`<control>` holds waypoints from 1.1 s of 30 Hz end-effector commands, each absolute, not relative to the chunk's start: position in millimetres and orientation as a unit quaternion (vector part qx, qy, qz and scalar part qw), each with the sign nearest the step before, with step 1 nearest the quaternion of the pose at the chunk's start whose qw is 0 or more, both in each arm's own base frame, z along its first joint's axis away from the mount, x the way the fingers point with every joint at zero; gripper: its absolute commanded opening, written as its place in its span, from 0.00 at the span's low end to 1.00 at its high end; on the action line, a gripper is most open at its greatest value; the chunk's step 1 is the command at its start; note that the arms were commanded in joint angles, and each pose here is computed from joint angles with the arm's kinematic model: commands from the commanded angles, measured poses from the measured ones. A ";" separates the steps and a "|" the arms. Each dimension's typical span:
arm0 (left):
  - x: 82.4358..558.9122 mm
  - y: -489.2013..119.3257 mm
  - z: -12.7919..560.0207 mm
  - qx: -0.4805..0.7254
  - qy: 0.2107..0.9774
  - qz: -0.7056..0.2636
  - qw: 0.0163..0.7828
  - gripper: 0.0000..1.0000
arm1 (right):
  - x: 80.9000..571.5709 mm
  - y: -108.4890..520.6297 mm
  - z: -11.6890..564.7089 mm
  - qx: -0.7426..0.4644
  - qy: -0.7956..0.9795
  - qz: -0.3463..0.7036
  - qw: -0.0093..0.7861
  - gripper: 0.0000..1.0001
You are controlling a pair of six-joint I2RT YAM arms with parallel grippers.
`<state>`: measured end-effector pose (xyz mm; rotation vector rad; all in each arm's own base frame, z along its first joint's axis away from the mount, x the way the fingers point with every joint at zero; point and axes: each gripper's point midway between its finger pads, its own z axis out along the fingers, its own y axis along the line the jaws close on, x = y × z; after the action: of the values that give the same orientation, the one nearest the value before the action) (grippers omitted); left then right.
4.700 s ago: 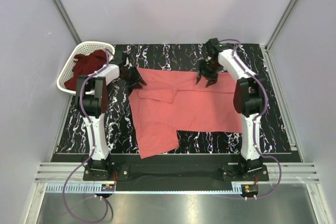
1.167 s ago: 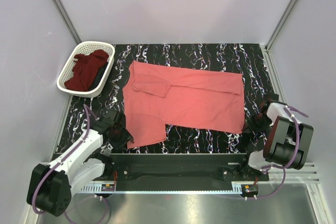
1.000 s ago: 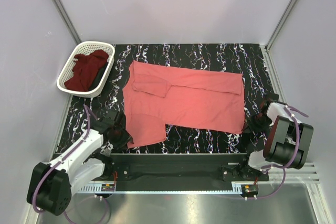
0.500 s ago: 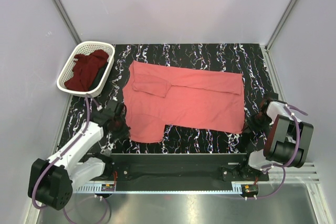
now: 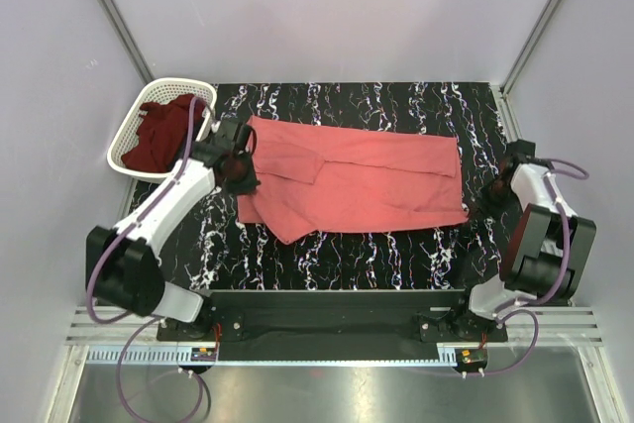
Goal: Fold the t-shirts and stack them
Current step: Fold the tshirt
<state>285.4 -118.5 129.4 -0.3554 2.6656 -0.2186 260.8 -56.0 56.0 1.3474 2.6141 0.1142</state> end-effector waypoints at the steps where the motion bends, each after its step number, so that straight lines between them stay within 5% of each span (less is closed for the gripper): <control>1: 321.8 -124.6 152.8 -0.070 0.962 -0.068 0.256 0.00 | 275.9 -57.8 59.3 0.407 0.908 0.045 0.088 0.00; 15: 426.0 -131.6 202.9 -0.073 0.945 -0.056 0.314 0.00 | 312.0 -40.1 49.1 0.358 0.931 0.061 0.044 0.00; 33: 478.7 -120.7 215.6 -0.101 0.930 -0.075 0.346 0.00 | 367.8 -54.7 60.7 0.354 0.932 0.060 0.054 0.00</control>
<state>458.8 -118.5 196.5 -0.2766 2.4887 -0.1609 353.8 -53.1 47.3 1.1075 2.8525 0.1670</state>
